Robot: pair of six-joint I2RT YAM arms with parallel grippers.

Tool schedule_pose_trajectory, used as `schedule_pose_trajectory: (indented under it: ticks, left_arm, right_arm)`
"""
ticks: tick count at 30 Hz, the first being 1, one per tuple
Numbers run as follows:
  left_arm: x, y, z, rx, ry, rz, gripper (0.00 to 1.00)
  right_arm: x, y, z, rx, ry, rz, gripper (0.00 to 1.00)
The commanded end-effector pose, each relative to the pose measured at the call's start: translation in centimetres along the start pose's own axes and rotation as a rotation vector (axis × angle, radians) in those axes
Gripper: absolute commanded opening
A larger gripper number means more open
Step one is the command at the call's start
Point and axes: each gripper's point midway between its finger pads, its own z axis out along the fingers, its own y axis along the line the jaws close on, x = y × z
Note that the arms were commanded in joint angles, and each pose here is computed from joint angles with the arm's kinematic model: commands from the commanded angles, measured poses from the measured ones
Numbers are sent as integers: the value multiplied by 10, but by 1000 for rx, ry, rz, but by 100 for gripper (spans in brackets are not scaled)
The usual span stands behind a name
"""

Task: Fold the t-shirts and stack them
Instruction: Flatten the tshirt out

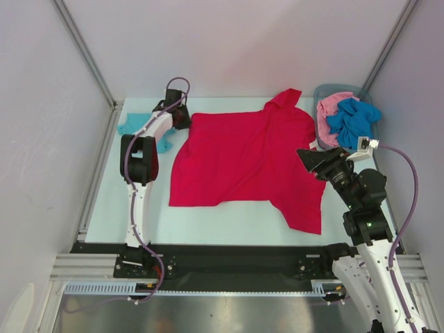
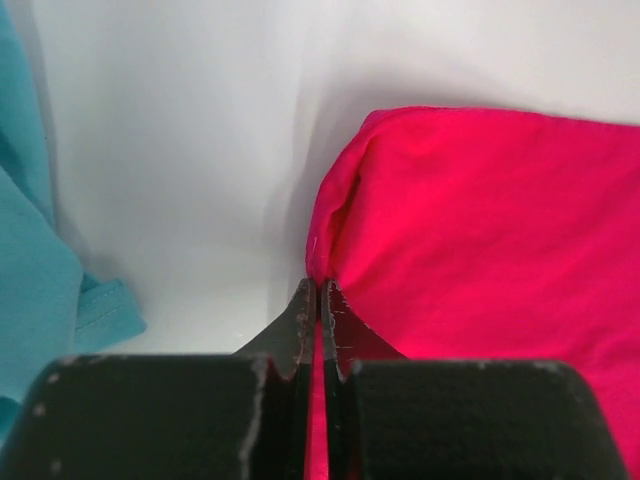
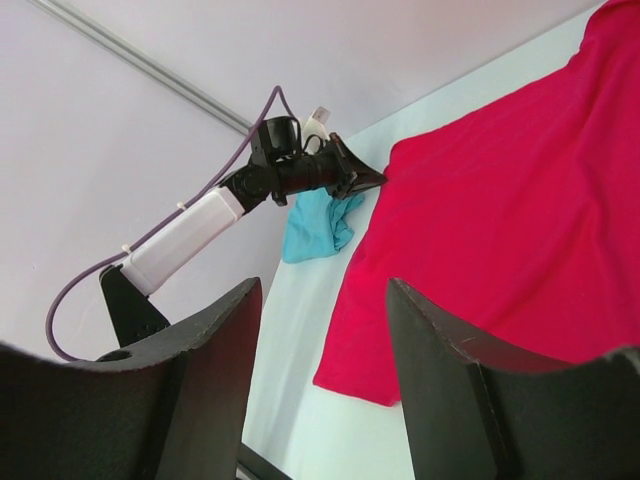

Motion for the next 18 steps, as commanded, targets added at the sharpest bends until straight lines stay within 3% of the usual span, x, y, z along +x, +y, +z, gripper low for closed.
schedule_pose_trajectory:
  ticks: [1,6,13,18]
  left_arm:
    - [-33,-5,-31,-12,-81,38,3]
    - [-40,6,-37,-82,-107,46,6]
    - [-41,8,-38,-91,-109,50,29]
    - [-37,10,-35,-95,-99,48,31]
  right_arm:
    - [-3,10,0,-47,-13,-1,58]
    - [-2,10,0,-49,-11,3,58]
    - [-1,10,0,-49,-6,4,57]
    - [-2,12,-1,-55,-11,2,57]
